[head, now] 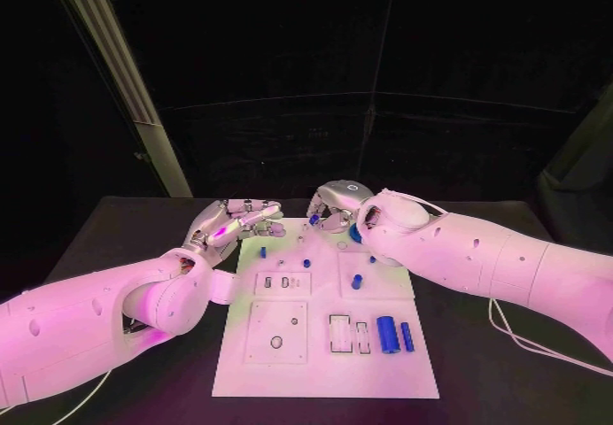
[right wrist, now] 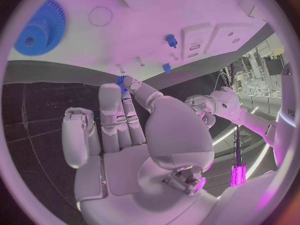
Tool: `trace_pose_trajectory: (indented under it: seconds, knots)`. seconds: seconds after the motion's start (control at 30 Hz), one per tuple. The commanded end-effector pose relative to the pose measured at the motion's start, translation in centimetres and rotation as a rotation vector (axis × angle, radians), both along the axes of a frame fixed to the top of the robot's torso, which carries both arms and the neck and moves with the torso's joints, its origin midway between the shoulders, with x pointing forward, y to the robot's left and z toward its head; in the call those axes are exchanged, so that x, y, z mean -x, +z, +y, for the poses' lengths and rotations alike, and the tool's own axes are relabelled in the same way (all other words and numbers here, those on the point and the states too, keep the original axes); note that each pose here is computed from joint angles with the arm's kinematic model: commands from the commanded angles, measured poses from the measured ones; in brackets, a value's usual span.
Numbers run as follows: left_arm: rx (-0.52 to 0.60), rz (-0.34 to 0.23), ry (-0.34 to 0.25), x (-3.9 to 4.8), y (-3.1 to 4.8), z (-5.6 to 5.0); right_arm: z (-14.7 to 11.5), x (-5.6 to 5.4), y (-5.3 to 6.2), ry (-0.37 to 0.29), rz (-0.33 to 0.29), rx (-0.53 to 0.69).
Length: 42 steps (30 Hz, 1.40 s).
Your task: Assemble the parts on the task board
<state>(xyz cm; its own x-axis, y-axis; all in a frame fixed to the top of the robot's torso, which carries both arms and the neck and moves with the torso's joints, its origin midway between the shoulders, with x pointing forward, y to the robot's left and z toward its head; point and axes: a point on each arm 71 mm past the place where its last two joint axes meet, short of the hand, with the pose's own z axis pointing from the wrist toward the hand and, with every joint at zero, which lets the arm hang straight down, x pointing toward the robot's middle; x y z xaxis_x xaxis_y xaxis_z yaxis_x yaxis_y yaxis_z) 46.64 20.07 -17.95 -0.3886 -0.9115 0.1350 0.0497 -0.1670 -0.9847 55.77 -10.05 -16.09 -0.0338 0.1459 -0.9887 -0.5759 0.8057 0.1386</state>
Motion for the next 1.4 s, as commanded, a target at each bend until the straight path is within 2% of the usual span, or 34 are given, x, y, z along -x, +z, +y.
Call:
trace_pose_trajectory:
  seconds: [0.03, 0.47, 1.27, 1.4]
  knots:
    - [0.013, -0.008, -0.013, 0.09, 0.24, -0.2, 0.3, -0.3, 0.1, -0.007, -0.006, -0.009]
    - [0.015, -0.010, -0.016, 0.30, 0.48, -0.2, 1.0, -0.8, -0.2, -0.028, 0.011, 0.022]
    - [0.015, -0.008, -0.019, 0.28, 0.51, -0.2, 1.5, -1.0, -0.2, -0.030, 0.008, 0.029]
    - [0.014, -0.007, -0.019, 0.27, 0.50, -0.1, 1.4, -0.9, 0.0, -0.032, -0.008, 0.017]
